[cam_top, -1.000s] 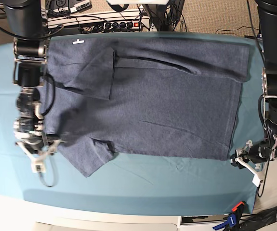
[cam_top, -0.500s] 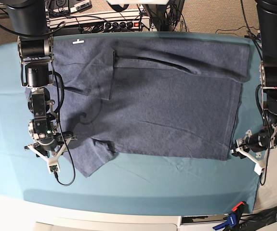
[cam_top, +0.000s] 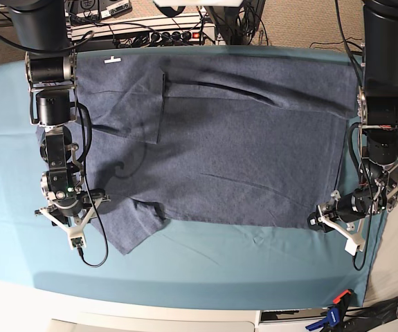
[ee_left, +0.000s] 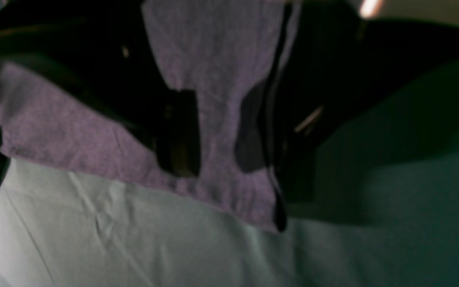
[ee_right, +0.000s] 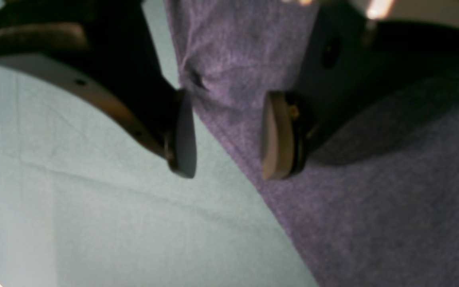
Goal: Fold the T-shirt properly
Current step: 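Close both grippers on the hem corners of the shirt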
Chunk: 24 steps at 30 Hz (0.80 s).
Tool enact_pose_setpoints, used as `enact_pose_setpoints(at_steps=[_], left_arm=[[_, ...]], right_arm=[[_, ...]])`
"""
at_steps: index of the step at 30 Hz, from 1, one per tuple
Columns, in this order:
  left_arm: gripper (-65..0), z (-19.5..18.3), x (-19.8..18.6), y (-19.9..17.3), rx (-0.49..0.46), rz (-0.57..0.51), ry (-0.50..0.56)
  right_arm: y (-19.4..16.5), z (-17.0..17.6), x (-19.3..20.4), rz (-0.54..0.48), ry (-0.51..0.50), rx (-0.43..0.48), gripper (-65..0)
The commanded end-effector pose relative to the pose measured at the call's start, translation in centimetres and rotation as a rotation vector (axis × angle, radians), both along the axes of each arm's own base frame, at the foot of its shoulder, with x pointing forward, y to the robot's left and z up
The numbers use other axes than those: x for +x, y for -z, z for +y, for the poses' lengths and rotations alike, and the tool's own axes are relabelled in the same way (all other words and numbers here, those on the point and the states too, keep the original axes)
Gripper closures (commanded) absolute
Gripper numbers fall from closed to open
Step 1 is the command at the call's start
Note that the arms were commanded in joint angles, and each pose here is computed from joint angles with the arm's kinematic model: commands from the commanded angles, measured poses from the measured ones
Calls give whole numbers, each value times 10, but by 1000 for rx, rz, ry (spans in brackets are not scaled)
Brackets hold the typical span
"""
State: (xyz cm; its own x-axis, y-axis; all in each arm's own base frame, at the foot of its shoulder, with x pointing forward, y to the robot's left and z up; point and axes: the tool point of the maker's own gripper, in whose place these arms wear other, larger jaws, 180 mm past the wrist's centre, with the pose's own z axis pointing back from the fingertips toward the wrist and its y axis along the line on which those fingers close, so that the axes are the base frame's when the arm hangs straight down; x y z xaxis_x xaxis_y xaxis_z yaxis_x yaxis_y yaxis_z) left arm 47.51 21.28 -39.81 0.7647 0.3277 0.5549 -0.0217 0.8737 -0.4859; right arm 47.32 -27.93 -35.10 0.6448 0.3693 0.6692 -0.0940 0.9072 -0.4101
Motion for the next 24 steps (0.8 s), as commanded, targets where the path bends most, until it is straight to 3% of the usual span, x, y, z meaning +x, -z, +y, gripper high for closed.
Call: enact_pose_setpoints(at_steps=[1, 6, 8, 10, 19, 22, 24], left_arm=[[-283, 1, 6, -10, 11, -7, 12], [-240, 8, 6, -11, 19, -11, 3], [-147, 11, 6, -11, 23, -14, -1], [0, 9, 6, -12, 18, -22, 13], [0, 1, 6, -15, 4, -43, 55], [0, 0, 6, -17, 1, -49, 68], [0, -1, 6, -17, 1, -49, 68]], right_arm=[[-27, -5, 15, -75, 5, -11, -275], [-27, -6, 15, -78, 6, -14, -275], [-29, -9, 16, -83, 8, -43, -275], [-32, -15, 16, -90, 25, -75, -275], [-49, -43, 14, -134, 110, -238, -275], [-52, -51, 13, -142, 132, -240, -277], [-52, -56, 12, -147, 143, -194, -289]])
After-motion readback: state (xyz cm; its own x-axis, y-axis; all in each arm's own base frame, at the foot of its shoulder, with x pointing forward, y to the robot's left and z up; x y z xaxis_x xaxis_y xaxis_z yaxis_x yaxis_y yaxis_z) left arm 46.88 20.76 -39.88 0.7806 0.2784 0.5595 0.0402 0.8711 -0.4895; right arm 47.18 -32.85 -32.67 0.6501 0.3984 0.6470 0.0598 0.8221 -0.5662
